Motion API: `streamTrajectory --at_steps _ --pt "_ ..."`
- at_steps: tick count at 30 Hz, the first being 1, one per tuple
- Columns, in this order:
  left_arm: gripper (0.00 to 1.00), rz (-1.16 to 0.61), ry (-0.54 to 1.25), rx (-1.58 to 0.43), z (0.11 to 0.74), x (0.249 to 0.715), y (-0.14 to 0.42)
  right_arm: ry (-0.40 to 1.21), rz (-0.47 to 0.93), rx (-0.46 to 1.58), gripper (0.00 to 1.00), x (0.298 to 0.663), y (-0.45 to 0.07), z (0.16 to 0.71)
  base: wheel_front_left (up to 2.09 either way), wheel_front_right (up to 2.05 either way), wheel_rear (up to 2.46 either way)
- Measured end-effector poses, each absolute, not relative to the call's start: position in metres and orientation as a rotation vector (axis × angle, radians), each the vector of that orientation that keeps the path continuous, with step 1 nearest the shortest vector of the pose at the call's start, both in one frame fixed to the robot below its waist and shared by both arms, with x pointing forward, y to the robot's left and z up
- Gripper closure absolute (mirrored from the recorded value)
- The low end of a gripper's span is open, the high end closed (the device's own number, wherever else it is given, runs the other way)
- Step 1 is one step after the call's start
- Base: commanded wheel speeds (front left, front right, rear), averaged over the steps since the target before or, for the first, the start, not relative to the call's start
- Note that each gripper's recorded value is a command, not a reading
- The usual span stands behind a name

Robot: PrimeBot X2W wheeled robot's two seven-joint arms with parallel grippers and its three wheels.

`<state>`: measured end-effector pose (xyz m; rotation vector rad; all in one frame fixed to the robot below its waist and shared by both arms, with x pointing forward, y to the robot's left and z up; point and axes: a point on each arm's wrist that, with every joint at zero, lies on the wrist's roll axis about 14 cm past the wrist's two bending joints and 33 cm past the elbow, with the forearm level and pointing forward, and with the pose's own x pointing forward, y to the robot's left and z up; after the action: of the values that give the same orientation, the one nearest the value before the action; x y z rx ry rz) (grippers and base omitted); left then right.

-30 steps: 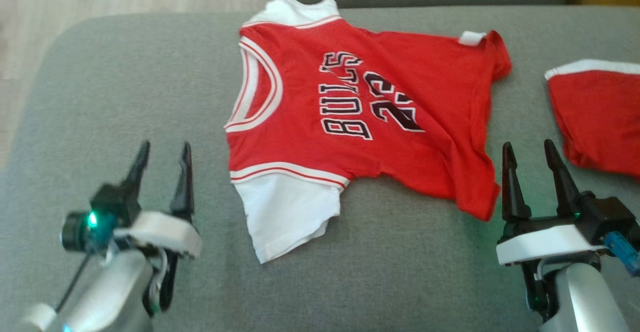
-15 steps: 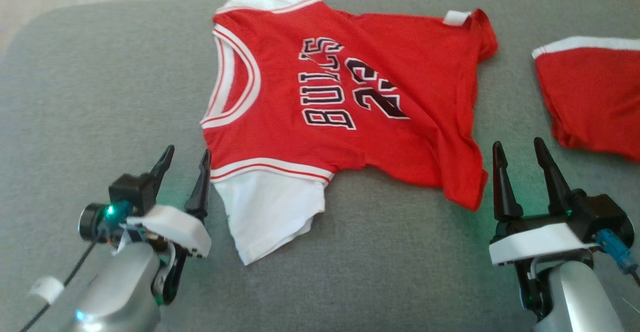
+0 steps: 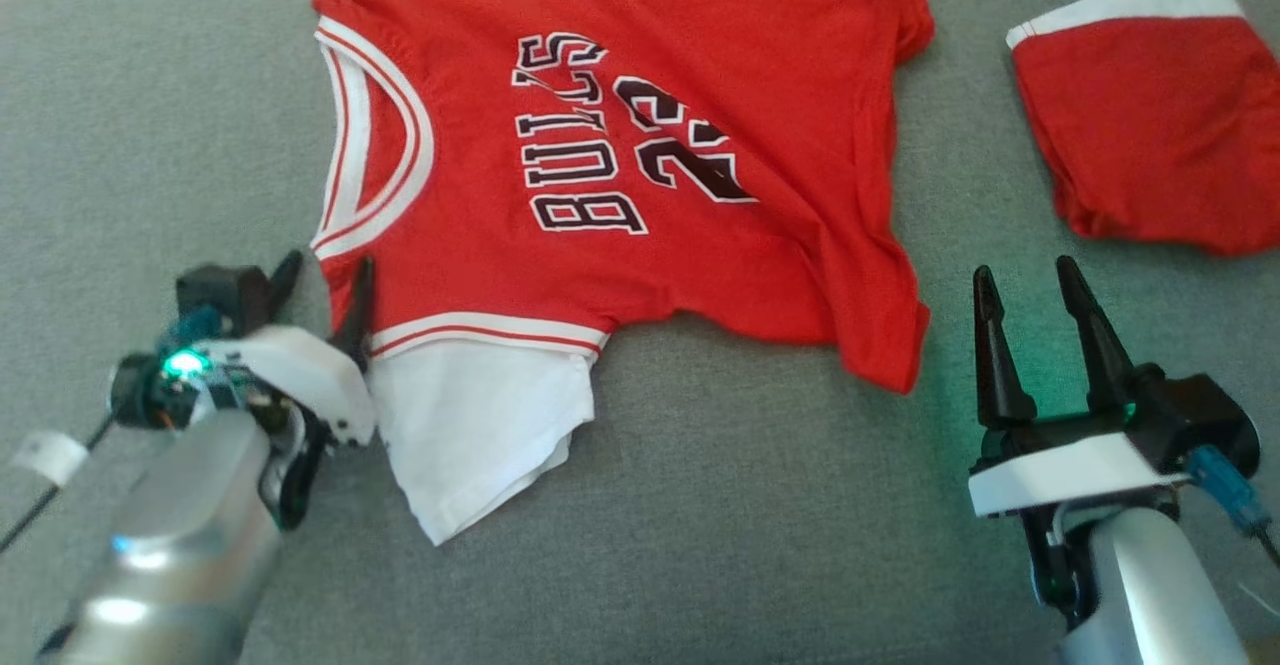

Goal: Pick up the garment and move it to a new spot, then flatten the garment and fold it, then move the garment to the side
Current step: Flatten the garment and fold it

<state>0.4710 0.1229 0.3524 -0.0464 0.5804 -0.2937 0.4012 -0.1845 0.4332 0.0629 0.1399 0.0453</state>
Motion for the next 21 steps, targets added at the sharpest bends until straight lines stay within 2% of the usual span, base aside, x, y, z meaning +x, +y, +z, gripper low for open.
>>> streamTrajectory --at_steps 2,3,4,5,19,21 --pt "0.04 -0.303 0.595 -0.036 0.352 0.478 0.122 0.134 0.039 0.064 0.0 0.403 -0.187 0.435 0.0 0.0 0.0" --pt "0.55 -0.305 0.602 -0.03 0.351 0.48 0.122 0.131 0.037 0.064 0.0 0.404 -0.187 0.436 0.0 0.0 0.0" --pt "0.86 -0.303 0.602 -0.025 0.352 0.482 0.123 0.129 0.036 0.064 0.0 0.404 -0.188 0.436 0.0 0.0 0.0" --pt "1.0 -0.297 0.602 -0.021 0.351 0.483 0.125 0.13 0.035 0.064 0.0 0.404 -0.188 0.436 0.0 0.0 0.0" --pt "1.0 -0.124 0.452 0.013 0.378 0.488 0.186 0.107 0.086 0.061 0.0 0.413 -0.171 0.443 0.0 0.0 0.0" --pt "0.98 -0.115 0.435 0.015 0.384 0.489 0.192 0.11 0.096 0.06 0.0 0.414 -0.168 0.443 0.0 0.0 0.0"
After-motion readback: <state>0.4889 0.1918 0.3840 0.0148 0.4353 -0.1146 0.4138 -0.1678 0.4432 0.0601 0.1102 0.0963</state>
